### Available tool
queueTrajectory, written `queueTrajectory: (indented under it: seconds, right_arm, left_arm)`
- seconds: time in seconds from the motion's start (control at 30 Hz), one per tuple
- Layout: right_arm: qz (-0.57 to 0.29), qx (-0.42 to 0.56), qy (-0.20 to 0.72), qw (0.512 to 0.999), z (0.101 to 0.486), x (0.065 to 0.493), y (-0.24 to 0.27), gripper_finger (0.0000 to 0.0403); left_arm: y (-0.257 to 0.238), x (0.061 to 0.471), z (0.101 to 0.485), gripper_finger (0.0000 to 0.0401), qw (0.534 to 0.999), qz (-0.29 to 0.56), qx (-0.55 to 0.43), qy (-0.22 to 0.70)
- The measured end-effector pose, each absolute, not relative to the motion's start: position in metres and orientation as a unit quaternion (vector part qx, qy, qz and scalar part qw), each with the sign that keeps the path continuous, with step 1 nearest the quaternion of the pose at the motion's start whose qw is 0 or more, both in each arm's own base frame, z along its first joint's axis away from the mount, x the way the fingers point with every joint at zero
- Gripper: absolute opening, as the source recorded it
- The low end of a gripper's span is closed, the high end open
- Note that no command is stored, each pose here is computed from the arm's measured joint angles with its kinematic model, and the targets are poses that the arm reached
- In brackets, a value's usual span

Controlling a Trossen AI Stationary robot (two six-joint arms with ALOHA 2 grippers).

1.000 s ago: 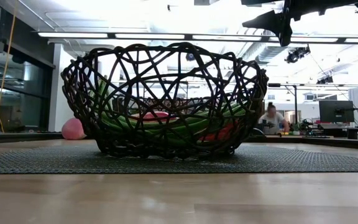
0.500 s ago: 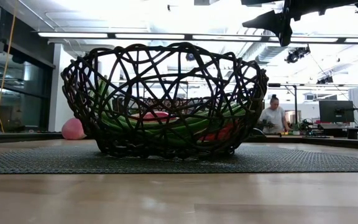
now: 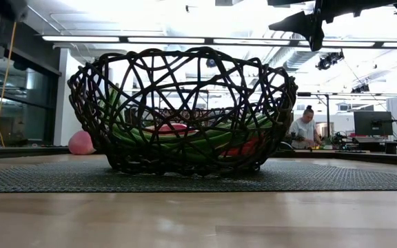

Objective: Build produce basket
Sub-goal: Put the yellow banana into the black mesh basket

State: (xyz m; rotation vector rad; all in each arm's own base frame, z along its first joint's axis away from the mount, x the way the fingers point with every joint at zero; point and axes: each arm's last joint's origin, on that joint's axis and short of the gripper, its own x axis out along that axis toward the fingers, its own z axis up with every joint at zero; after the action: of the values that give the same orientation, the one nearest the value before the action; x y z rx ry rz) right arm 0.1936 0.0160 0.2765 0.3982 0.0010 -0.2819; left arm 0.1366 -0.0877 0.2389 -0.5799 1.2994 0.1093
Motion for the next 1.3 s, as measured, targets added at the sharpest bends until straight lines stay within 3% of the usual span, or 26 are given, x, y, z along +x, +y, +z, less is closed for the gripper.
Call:
queueTrajectory:
  seconds: [0.13, 0.27, 0.47, 0.63, 0.83, 1.17, 1.3]
  right_arm:
    - [-0.139, 0.197, 0.000, 0.970, 0.276, 0.194, 0.016, 0.0231]
    - [-0.138, 0.199, -0.007, 0.970, 0.278, 0.194, 0.016, 0.0231]
    - [-0.130, 0.203, -0.047, 0.969, 0.286, 0.194, 0.016, 0.0231]
    - [-0.127, 0.191, -0.080, 0.970, 0.293, 0.193, 0.015, 0.0231]
    - [-0.127, 0.190, -0.107, 0.968, 0.298, 0.193, 0.013, 0.0231]
    - [-0.127, 0.174, -0.110, 0.970, 0.299, 0.192, 0.013, 0.0231]
    - [-0.127, 0.174, -0.110, 0.970, 0.299, 0.192, 0.013, 0.0231]
  left_arm:
    - [-0.065, 0.131, 0.283, 0.0129, 0.806, 0.023, -0.317, 0.499]
    - [-0.042, 0.134, 0.333, 0.0129, 0.882, 0.034, -0.327, 0.336]
    - [-0.017, 0.141, 0.399, 0.0129, 0.968, 0.058, -0.216, 0.111]
    - [0.002, 0.143, 0.426, 0.0129, 0.991, 0.104, -0.088, -0.015]
    - [0.019, 0.157, 0.422, 0.0129, 0.992, 0.118, -0.037, -0.019]
    - [0.033, 0.204, 0.344, 0.0129, 0.983, 0.071, -0.127, -0.109]
    - [0.034, 0.211, 0.335, 0.0129, 0.980, 0.068, -0.140, -0.121]
